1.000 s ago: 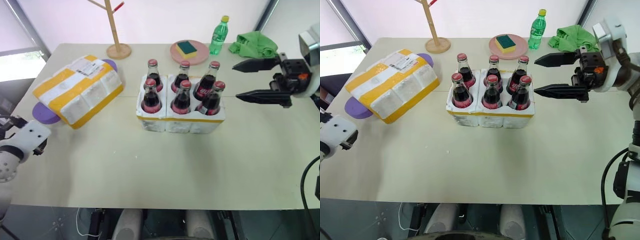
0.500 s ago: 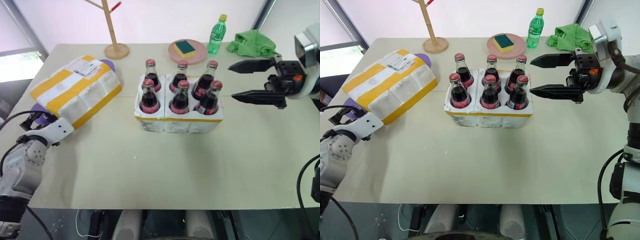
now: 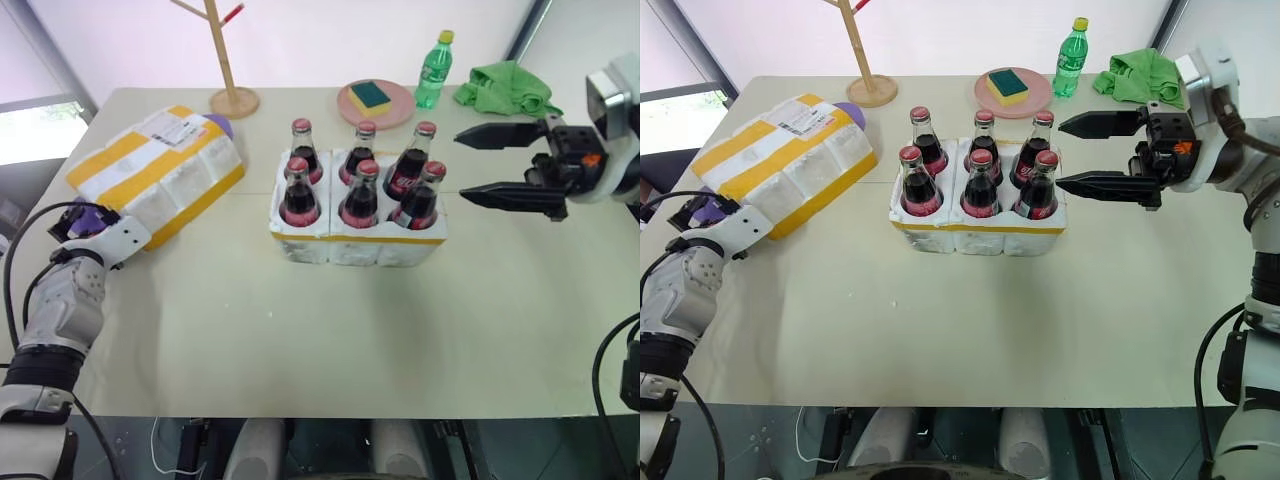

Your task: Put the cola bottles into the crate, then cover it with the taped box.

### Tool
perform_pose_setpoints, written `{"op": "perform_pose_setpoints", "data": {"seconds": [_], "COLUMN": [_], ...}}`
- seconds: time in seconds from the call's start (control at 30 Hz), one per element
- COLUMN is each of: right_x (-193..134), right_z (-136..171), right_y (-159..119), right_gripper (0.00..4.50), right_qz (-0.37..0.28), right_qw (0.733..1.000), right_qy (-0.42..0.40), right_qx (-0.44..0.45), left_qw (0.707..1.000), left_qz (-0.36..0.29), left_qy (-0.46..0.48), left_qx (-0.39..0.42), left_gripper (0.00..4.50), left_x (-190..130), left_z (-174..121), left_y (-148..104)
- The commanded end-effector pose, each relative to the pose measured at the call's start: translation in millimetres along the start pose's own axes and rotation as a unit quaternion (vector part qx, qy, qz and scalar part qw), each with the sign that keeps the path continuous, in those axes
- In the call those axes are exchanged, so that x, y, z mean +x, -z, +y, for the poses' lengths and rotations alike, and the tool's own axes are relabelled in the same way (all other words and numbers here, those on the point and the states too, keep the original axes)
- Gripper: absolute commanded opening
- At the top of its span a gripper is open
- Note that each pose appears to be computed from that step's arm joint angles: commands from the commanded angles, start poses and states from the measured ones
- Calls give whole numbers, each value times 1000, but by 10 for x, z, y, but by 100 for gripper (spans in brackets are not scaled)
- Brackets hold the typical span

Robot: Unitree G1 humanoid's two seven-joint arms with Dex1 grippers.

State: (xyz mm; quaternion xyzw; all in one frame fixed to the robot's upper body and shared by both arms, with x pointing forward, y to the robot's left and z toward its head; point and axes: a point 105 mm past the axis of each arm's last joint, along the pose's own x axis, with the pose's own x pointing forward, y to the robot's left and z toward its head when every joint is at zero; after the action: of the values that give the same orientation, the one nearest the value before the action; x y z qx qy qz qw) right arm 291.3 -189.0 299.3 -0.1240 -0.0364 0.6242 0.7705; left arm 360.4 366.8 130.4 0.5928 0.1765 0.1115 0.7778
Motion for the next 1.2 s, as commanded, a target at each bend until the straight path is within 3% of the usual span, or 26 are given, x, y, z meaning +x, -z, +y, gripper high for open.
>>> {"op": "perform_pose_setpoints", "data": {"seconds": [0.03, 0.17, 0.27, 0.57, 0.7, 0.83, 1.0, 1.07, 1.2], "right_x": [-24, -23, -10, -11, -90, -163, -227, -310, -441], "right_z": [87, 90, 90, 68, -10, -102, -141, -165, -178], "right_y": [-104, -105, -105, -102, -97, -70, -1, 58, 68], "right_gripper": [450, 450, 450, 450, 450, 450, 450, 450, 450], "right_qz": [-2, -3, -4, -2, 9, 19, 29, 38, 39], "right_qw": [1000, 1000, 1000, 1000, 1000, 999, 998, 996, 994], "right_qy": [-10, -9, -9, -11, 10, 42, 60, 77, 100], "right_qx": [-26, -25, -24, -17, 2, -8, -5, 1, 13], "left_qw": [1000, 1000, 999, 998, 997, 991, 976, 963, 940], "left_qz": [-2, -1, 10, 22, -16, -73, -148, -225, -320], "left_qy": [-14, -22, -29, -56, -74, -110, -159, -146, -116], "left_qx": [9, 22, 25, 22, 23, 23, 21, 7, 10], "left_gripper": [321, 113, 62, 62, 62, 62, 62, 62, 62], "left_x": [18, 6, -6, -72, -132, -220, -344, -427, -557], "left_z": [59, 86, 133, 391, 717, 1225, 1814, 1951, 1984], "left_y": [-27, -27, 49, 224, 160, 6, -322, -721, -1238]}}
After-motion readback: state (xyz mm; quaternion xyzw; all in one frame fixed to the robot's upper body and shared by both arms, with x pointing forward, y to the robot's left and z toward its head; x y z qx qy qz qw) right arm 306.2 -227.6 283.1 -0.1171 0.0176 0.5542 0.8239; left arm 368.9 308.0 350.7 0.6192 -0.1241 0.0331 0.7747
